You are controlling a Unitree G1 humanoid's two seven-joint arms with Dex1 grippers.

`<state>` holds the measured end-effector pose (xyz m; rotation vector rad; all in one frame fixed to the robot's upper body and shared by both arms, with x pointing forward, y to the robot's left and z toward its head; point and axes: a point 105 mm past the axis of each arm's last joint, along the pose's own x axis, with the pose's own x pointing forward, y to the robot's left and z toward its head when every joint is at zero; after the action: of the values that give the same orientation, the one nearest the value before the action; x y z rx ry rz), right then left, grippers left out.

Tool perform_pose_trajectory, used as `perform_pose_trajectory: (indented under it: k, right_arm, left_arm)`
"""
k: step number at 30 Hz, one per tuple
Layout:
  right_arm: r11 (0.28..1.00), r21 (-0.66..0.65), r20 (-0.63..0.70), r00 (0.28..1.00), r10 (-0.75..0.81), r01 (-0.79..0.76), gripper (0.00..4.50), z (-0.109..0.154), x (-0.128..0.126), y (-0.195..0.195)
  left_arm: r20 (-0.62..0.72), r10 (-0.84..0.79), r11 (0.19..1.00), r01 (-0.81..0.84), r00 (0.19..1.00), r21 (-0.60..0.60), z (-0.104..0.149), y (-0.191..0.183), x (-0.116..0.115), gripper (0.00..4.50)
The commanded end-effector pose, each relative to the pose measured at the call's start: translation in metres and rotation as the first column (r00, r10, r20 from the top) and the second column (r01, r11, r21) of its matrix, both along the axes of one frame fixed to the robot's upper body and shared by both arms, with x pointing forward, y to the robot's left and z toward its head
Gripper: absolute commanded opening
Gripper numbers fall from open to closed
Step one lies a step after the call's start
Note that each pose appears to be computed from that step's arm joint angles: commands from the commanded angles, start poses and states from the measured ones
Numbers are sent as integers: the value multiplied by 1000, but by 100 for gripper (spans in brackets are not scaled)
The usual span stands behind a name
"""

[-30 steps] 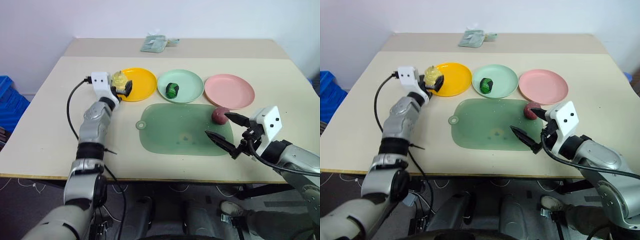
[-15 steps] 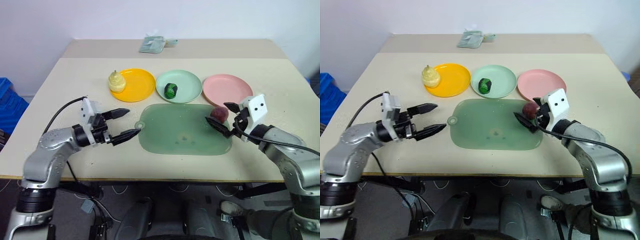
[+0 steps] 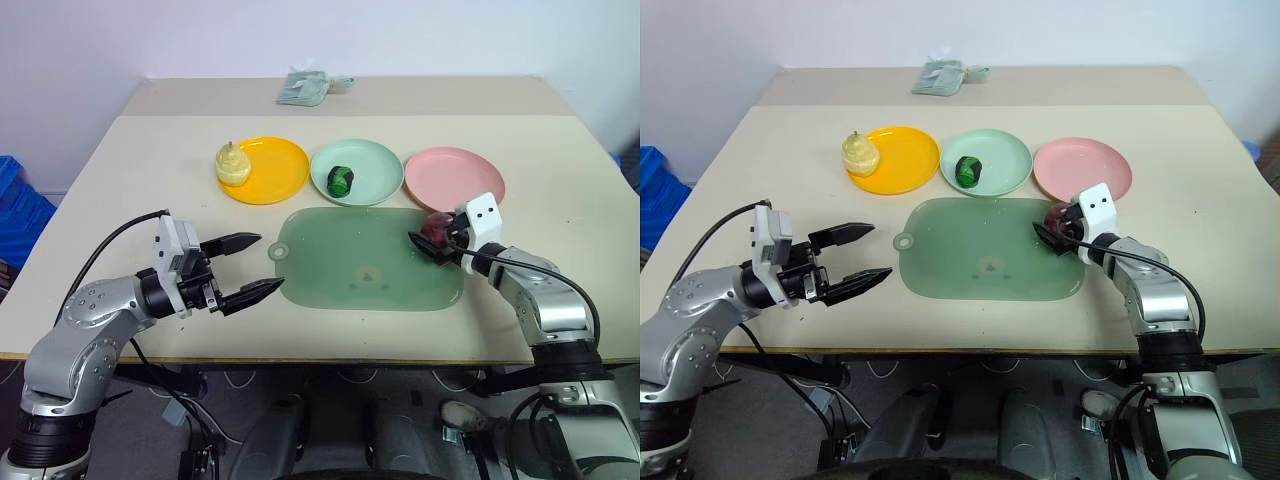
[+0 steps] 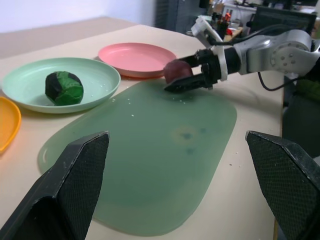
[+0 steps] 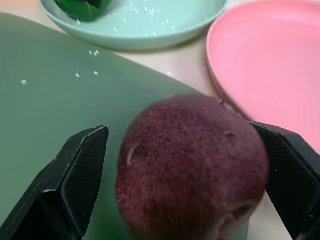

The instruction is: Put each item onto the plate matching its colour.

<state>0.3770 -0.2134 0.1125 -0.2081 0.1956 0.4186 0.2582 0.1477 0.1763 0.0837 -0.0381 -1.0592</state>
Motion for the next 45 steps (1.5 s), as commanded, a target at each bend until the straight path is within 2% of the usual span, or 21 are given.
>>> perform_pose_trajectory:
  k: [1,2,4,5,9,12,17,22,27,28,30,31,36,41,45]
  right_arm:
    - [1000,7,80,997,4,-5,395,18,8,3]
    - [1000,11,101,995,1,-2,362,22,9,3]
    - [1000,24,133,991,-6,3,267,30,9,4]
    - [1000,27,142,990,-8,4,242,32,9,3]
    - [999,43,175,984,-15,8,237,44,9,2]
    - [995,85,230,971,-65,47,237,70,23,-4]
    - [986,118,246,959,-140,114,237,90,57,-16]
    - [979,89,232,952,-199,183,237,91,84,-19]
    - [977,52,201,956,-212,206,237,83,93,-14]
    - [977,49,195,958,-211,206,341,81,94,-12]
    - [978,43,192,959,-209,205,425,80,95,-9]
    - [978,41,192,959,-209,205,445,80,95,-9]
    - [985,28,266,948,-173,172,445,96,95,-8]
    - [998,53,320,945,-62,47,445,113,83,-12]
    - [995,34,326,942,75,-91,445,111,49,-14]
  left_arm:
    - [50,15,1000,-14,999,-7,12,2,-3,450]
    - [49,18,1000,-18,999,-9,13,2,-3,450]
    - [48,23,1000,-23,999,-11,13,2,-3,450]
    - [47,25,1000,-24,999,-12,13,2,-3,450]
    - [43,27,1000,-26,999,-14,12,1,-3,450]
    - [33,23,1000,-22,999,-15,11,-1,-3,450]
    - [25,38,999,-38,999,-6,11,-1,-5,450]
    - [34,100,994,-101,994,43,7,3,-6,450]
    - [67,175,980,-180,982,83,5,9,-8,450]
    - [69,192,976,-198,979,90,4,10,-8,450]
    - [70,213,970,-220,974,106,2,12,-10,450]
    - [71,219,968,-226,973,111,1,12,-10,450]
    - [123,278,950,-292,953,108,-1,18,-6,450]
    - [111,299,945,-310,948,106,-7,25,0,450]
    - [115,318,940,-329,941,87,-9,32,3,450]
